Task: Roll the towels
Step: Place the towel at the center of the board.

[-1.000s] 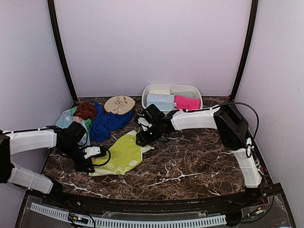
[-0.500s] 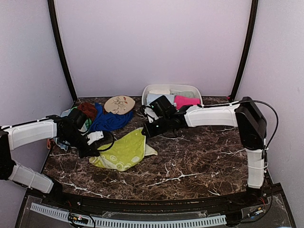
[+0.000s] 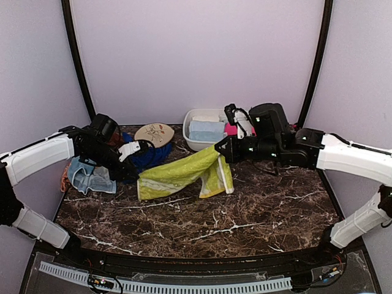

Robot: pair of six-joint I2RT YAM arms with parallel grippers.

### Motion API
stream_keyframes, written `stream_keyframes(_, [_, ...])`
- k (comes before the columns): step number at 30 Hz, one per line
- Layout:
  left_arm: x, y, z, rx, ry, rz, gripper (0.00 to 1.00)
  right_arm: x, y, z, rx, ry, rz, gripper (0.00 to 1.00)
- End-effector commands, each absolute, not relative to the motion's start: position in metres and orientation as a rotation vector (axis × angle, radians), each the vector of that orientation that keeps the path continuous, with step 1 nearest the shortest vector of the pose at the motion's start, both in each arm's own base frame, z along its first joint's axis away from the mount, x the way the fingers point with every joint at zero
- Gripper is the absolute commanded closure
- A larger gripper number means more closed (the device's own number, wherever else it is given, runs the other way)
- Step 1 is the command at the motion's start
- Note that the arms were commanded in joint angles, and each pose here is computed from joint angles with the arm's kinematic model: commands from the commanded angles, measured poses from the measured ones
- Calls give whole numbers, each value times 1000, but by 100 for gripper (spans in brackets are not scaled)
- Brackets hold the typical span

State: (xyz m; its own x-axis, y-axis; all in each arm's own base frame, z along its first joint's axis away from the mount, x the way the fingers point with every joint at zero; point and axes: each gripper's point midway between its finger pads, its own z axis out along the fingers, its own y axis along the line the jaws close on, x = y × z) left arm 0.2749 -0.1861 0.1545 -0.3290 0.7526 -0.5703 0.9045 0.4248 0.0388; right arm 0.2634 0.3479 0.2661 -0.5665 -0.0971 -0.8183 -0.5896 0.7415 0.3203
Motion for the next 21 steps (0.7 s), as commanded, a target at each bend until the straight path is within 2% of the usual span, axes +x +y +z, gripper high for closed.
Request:
stream_keyframes(1, [282,-177,130,1407,2205,-260,56,260,330,265,-382,2164,669,100])
stream_keyframes(3, [273,-184,127,1468,2184,-297,53,265,325,251,-352,2219,596,100])
stream_keyframes(10, [221,-232,102,1773,2053,-375,53,289,317,203,-309,2344,341,100])
stream_keyframes(15, [236,-255,77,1755,2096,-422,48,290,298,200,-283,2370,245,100])
stream_keyframes(21, [292,-290,63,1620,2168,-384,48,251,254,169,-236,2477,231,100])
